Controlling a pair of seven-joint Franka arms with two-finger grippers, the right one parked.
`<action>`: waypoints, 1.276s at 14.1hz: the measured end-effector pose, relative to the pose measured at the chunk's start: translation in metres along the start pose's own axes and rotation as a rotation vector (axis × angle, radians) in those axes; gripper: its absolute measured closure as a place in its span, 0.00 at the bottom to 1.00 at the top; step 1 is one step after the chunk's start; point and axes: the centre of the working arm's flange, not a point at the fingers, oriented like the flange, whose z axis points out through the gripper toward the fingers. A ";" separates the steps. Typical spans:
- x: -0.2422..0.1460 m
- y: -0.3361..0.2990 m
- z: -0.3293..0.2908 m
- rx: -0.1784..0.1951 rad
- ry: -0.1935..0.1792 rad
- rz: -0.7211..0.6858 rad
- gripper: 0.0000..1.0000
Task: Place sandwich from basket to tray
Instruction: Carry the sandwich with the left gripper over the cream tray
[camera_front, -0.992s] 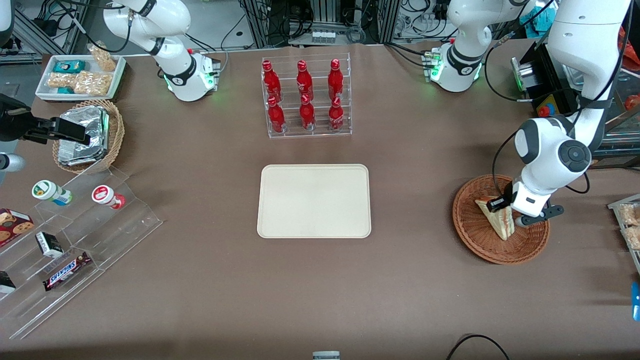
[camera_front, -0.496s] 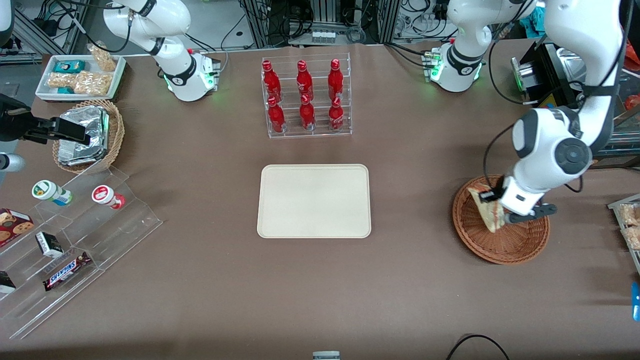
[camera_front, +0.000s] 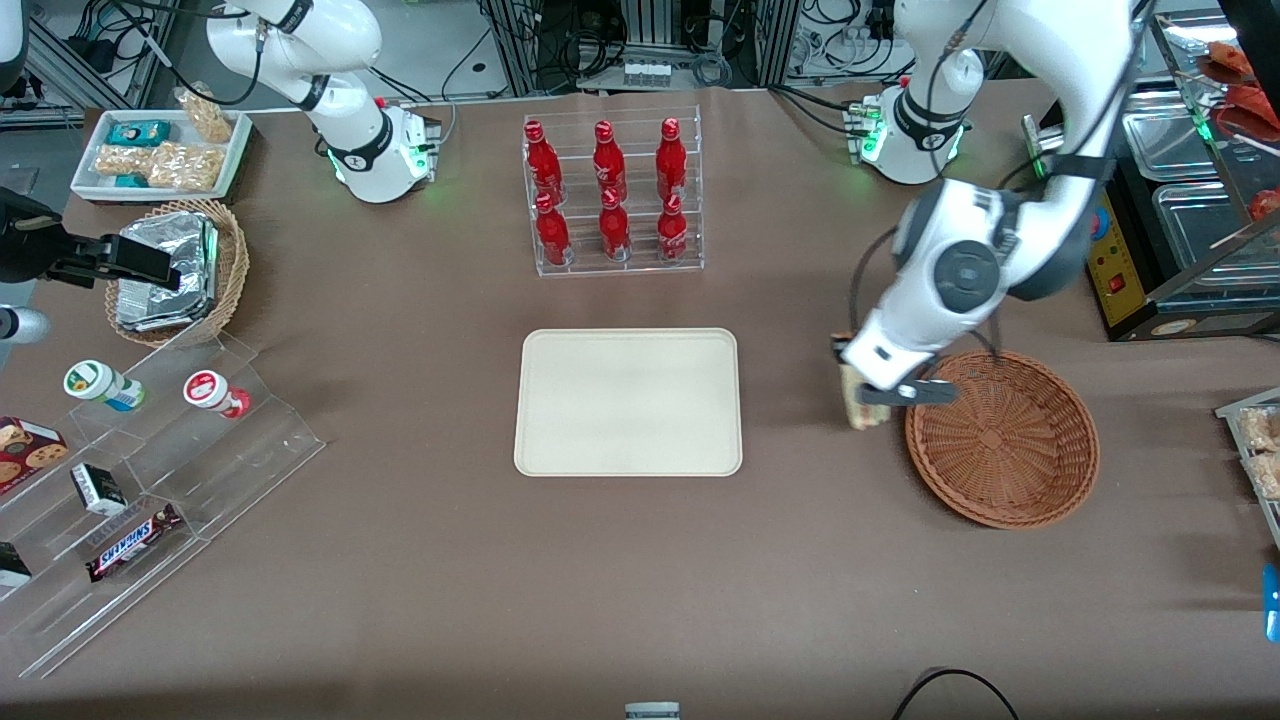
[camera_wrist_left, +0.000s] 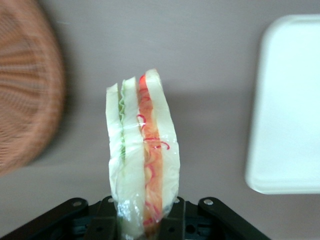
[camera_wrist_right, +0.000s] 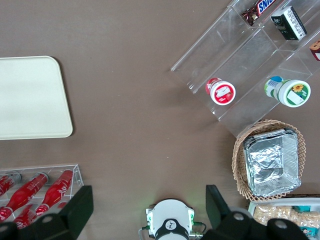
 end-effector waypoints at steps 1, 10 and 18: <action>-0.004 0.028 0.002 -0.017 -0.006 0.032 0.83; -0.001 0.253 0.085 -0.121 -0.025 0.038 0.76; 0.002 0.264 0.099 -0.126 -0.018 0.013 0.46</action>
